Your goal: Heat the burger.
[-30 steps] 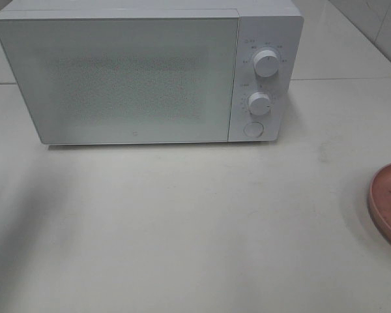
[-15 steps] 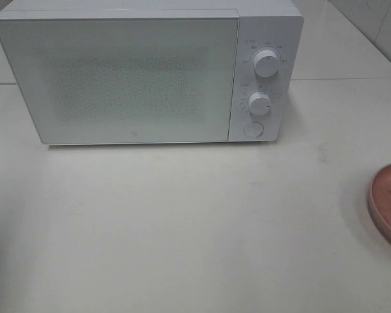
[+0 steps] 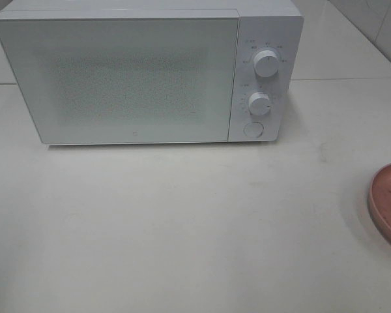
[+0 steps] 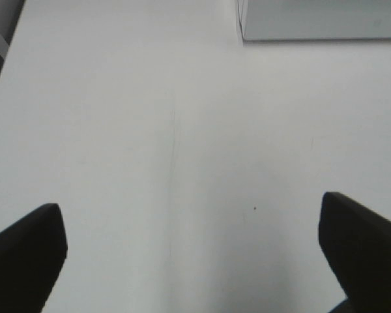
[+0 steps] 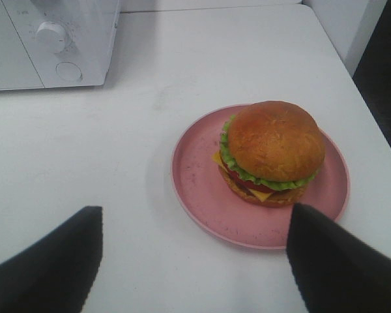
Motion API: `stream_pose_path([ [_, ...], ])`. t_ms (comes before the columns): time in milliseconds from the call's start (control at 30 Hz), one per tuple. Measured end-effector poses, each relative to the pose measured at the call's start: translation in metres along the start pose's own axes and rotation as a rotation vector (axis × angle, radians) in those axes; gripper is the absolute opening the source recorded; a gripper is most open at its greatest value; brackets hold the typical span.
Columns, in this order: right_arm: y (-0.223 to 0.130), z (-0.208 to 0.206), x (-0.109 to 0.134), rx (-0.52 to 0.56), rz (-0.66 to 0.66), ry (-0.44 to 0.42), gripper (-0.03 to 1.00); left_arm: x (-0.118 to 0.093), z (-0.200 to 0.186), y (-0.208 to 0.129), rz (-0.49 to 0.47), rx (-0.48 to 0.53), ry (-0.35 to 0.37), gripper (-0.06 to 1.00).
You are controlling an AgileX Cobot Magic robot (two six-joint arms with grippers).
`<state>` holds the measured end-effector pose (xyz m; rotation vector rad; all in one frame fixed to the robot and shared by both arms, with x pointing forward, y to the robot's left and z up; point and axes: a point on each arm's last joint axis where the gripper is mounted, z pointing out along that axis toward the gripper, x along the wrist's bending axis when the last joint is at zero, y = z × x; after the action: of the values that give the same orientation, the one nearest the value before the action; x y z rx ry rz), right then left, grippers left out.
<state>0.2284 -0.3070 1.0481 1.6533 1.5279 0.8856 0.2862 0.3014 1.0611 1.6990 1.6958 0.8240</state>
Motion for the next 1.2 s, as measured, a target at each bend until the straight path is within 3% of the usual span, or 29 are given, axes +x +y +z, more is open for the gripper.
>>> stream_pose_path([
  [167, 0.000, 0.000, 0.000, 0.000, 0.000, 0.000, 0.75, -0.001, -0.020, -0.012, -0.020, -0.126, 0.009, 0.99],
  [367, 0.000, 0.000, 0.000, 0.000, 0.000, 0.000, 0.75, -0.002, -0.023, -0.029, -0.043, -0.130, 0.008, 0.99],
  [733, 0.000, 0.000, 0.000, 0.000, 0.000, 0.000, 0.75, -0.002, -0.036, -0.039, -0.040, -0.232, 0.016, 0.99],
  [1200, 0.000, 0.000, 0.000, 0.000, 0.000, 0.000, 0.75, -0.002, -0.036, -0.039, -0.039, -0.232, 0.016, 0.99],
])
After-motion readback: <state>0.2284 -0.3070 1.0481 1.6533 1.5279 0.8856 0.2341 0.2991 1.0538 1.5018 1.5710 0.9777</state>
